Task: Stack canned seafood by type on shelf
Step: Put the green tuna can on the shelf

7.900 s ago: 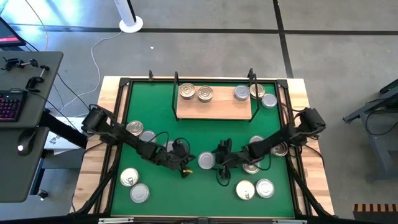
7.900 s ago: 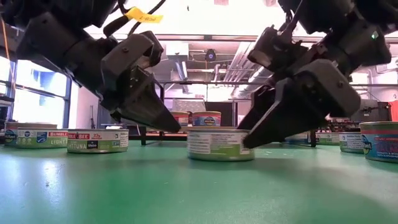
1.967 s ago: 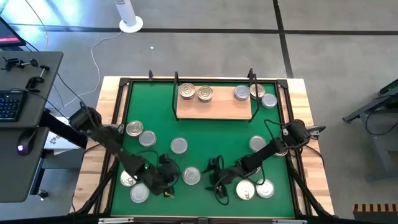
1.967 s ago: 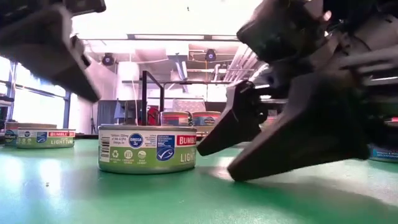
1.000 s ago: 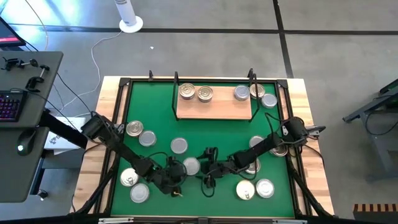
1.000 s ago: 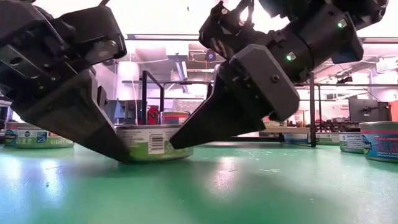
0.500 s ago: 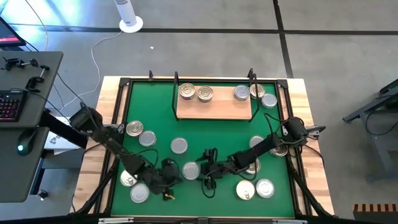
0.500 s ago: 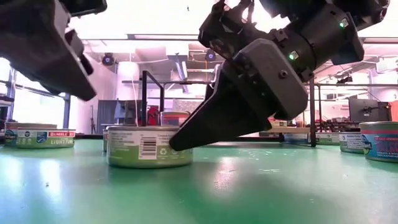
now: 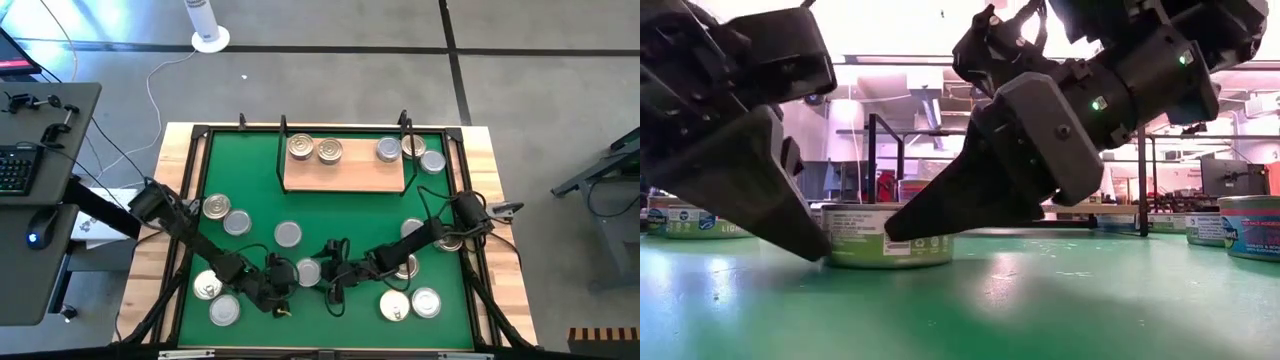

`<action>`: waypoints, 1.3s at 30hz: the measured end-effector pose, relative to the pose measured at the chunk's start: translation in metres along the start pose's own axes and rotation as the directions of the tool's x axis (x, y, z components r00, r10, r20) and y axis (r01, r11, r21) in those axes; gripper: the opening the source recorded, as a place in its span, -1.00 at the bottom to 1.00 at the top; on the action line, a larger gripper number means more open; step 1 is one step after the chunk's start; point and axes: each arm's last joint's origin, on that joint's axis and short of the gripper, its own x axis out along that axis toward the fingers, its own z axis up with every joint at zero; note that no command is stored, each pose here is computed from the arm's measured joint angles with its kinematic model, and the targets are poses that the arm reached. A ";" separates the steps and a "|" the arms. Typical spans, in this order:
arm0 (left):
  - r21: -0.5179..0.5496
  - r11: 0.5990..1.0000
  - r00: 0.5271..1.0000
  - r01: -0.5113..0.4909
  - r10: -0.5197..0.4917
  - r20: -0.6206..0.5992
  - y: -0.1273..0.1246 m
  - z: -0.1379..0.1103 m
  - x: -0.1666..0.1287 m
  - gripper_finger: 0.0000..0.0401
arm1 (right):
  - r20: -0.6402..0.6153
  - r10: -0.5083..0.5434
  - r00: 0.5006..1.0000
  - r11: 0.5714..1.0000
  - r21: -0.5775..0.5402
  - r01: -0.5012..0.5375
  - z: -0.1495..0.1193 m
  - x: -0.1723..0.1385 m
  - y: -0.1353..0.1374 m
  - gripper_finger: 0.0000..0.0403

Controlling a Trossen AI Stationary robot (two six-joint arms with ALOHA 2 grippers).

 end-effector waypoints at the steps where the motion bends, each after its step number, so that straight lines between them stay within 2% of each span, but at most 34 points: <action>1: 0.001 1.000 1.000 0.001 -0.001 0.006 0.001 0.000 0.002 -1.00 | -0.003 -0.005 1.000 1.000 0.005 0.005 -0.002 0.001 0.000 0.98; 9: 0.043 0.999 0.999 0.018 -0.020 0.047 0.003 0.008 0.008 -1.00 | -0.007 -0.019 1.000 1.000 0.014 0.019 -0.007 0.006 -0.001 0.98; 12: 0.096 0.989 0.994 0.110 -0.111 0.008 -0.001 0.011 0.006 -1.00 | -0.005 -0.010 1.000 1.000 0.016 0.010 -0.006 0.006 0.000 0.98; 15: 0.096 0.978 0.983 0.183 -0.184 -0.005 -0.008 0.015 -0.004 -1.00 | -0.033 0.018 0.999 0.999 0.029 -0.017 -0.011 0.006 0.003 0.97; 20: 0.040 0.982 0.975 0.184 -0.177 -0.131 -0.012 0.005 -0.030 -1.00 | -0.040 0.011 0.999 0.999 0.034 -0.010 -0.012 0.004 0.005 0.85; 22: 0.007 0.989 0.974 0.148 -0.145 -0.173 -0.011 0.001 -0.040 -1.00 | -0.042 0.009 0.999 0.999 0.042 -0.008 -0.012 0.004 0.006 0.79; 24: 0.013 0.998 0.979 0.067 -0.063 -0.196 -0.007 -0.006 -0.044 -1.00 | -0.043 0.011 0.999 0.999 0.043 -0.009 -0.012 0.004 0.006 0.76; 28: 0.020 0.992 0.988 -0.128 0.130 -0.088 0.004 -0.007 -0.043 -1.00 | -0.041 0.013 0.999 0.999 0.051 -0.011 -0.012 0.004 0.006 0.76; 30: 0.008 0.983 0.982 -0.185 0.185 -0.044 0.009 -0.004 -0.037 -1.00 | -0.043 0.033 0.999 0.997 0.068 -0.030 -0.012 0.005 0.005 0.76; 33: -0.005 0.981 0.981 -0.196 0.196 -0.001 0.012 0.002 -0.028 -1.00 | -0.046 0.081 0.996 0.993 0.085 -0.077 -0.010 0.006 0.000 0.76; 39: 0.000 0.982 0.981 -0.191 0.191 0.027 0.016 0.004 -0.010 -1.00 | -0.033 0.097 0.995 0.993 0.074 -0.094 -0.009 0.007 -0.002 0.77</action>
